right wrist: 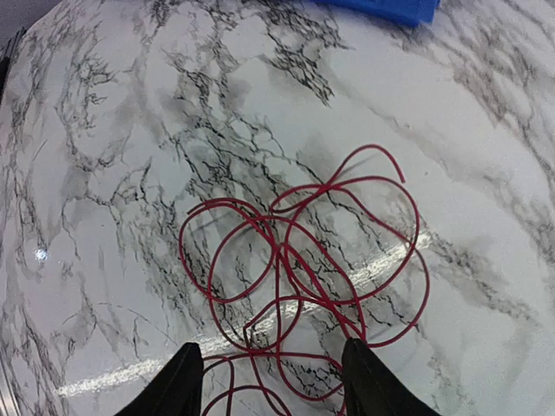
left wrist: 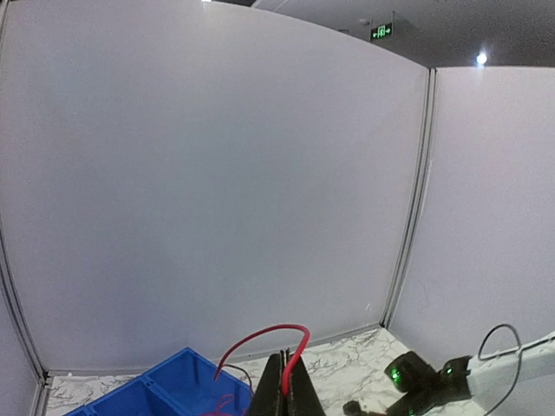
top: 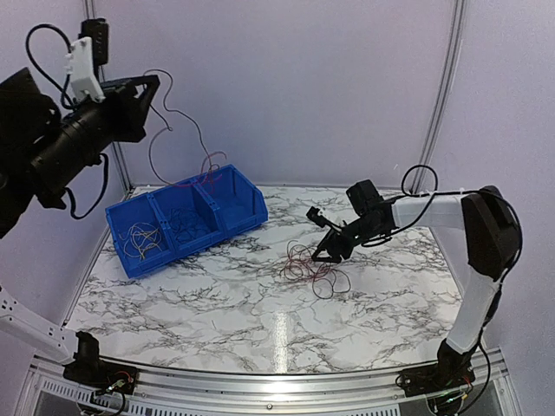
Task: Untangle the cables
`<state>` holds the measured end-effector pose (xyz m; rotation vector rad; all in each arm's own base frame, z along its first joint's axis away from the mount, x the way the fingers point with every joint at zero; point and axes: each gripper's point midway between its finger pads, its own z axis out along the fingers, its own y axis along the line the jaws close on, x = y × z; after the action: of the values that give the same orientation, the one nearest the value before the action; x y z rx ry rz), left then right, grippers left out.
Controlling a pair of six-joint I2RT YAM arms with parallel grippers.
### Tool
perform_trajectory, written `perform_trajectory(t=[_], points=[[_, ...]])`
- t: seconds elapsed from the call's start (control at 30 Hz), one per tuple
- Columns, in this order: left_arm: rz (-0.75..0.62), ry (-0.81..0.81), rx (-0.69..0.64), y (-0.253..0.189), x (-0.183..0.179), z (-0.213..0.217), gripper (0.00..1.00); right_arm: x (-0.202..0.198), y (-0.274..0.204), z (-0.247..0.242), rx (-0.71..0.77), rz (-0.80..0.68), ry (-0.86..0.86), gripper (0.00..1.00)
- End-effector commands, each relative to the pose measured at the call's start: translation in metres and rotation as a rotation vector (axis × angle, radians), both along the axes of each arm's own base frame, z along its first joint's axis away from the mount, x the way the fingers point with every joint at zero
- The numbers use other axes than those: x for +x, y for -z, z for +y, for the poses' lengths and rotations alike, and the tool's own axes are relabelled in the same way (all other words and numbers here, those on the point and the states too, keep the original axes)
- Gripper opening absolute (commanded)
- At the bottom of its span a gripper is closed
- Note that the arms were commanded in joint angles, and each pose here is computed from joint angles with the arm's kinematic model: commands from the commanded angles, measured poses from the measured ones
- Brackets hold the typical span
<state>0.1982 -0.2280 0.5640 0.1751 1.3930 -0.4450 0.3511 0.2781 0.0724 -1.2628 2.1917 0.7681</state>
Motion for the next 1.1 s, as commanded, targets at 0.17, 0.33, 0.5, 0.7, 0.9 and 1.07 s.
perform_trajectory(t=[0.17, 0.33, 0.5, 0.7, 0.9, 1.07], points=[[0.190, 0.106, 0.093, 0.074, 0.068, -0.046, 0.00, -0.016, -0.129, -0.012, 0.101, -0.241, -0.040, 0.70], [0.275, 0.155, 0.122, 0.109, 0.102, -0.065, 0.00, -0.043, -0.145, -0.026, 0.118, -0.314, -0.043, 0.70], [0.363, 0.193, 0.125, 0.152, 0.120, -0.081, 0.00, -0.065, -0.139, -0.037, 0.133, -0.407, -0.069, 0.69], [0.481, 0.332, -0.011, 0.225, 0.100, -0.095, 0.00, -0.063, -0.127, -0.039, 0.100, -0.429, -0.084, 0.63], [0.645, 0.375, -0.061, 0.307, 0.066, -0.084, 0.00, -0.065, -0.099, -0.020, 0.031, -0.401, -0.154, 0.52], [0.695, 0.370, -0.075, 0.337, 0.031, -0.066, 0.00, -0.068, -0.081, 0.021, -0.053, -0.431, -0.244, 0.45]])
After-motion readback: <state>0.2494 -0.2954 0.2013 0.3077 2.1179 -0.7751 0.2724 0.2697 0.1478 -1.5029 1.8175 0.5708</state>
